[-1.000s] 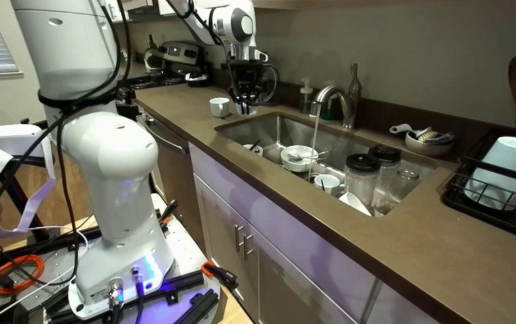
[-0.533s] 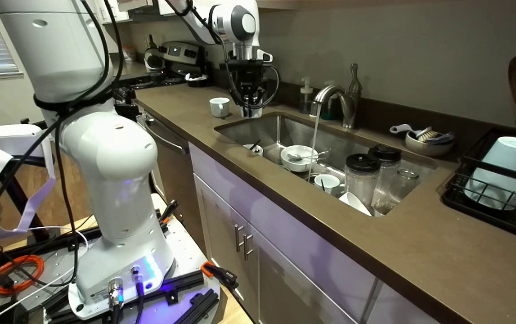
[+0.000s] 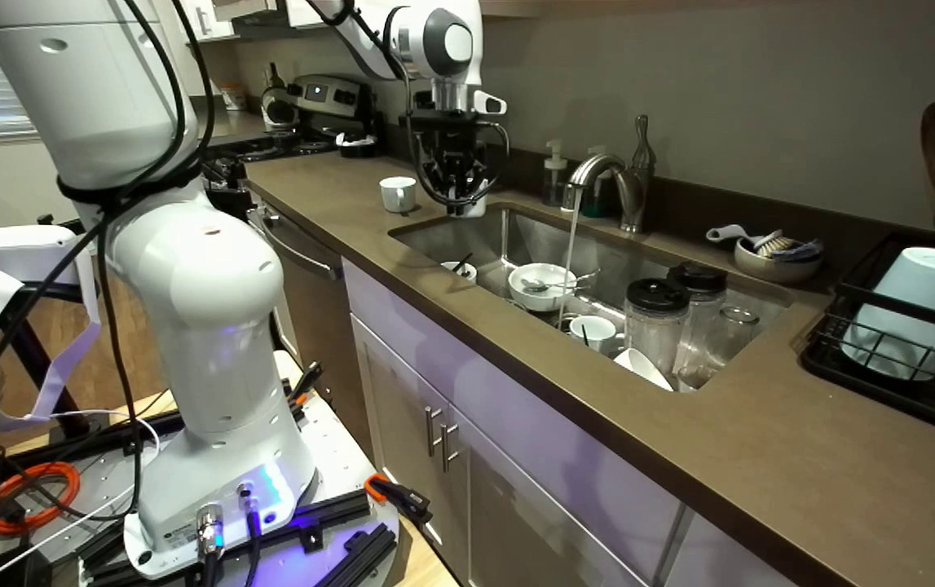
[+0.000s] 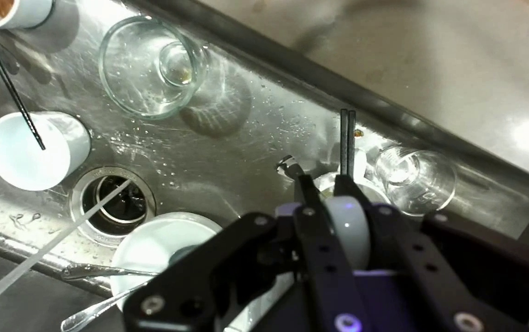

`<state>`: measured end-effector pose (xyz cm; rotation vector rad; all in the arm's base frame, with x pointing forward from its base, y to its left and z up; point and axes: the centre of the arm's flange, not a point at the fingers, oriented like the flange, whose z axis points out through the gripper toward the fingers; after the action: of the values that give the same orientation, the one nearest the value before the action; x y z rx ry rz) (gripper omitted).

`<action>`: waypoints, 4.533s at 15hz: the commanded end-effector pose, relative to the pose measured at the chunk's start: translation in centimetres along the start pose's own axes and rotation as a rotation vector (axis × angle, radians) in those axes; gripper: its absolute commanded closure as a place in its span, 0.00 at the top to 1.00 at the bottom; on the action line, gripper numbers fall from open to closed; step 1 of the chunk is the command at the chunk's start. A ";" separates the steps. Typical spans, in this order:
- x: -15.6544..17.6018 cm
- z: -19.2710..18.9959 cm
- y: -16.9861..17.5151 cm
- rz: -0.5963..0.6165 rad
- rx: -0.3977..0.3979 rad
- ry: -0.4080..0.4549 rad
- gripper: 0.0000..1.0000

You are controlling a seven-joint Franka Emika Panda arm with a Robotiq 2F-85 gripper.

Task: Take the white mug from the left side of the sink, fill it with water, and place it on the right side on the sink

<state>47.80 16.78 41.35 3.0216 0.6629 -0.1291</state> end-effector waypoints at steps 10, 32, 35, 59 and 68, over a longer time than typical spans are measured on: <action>-0.3 1.1 0.5 0.164 0.044 0.007 0.16; -2.5 3.9 7.5 0.448 0.038 -0.023 0.07; -3.0 4.3 9.1 0.469 0.044 -0.039 0.07; -0.3 3.6 16.4 0.535 0.011 -0.024 0.16; -0.1 4.9 18.4 0.566 -0.005 -0.018 0.07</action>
<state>54.37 0.61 36.54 3.0678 -0.1845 -0.1858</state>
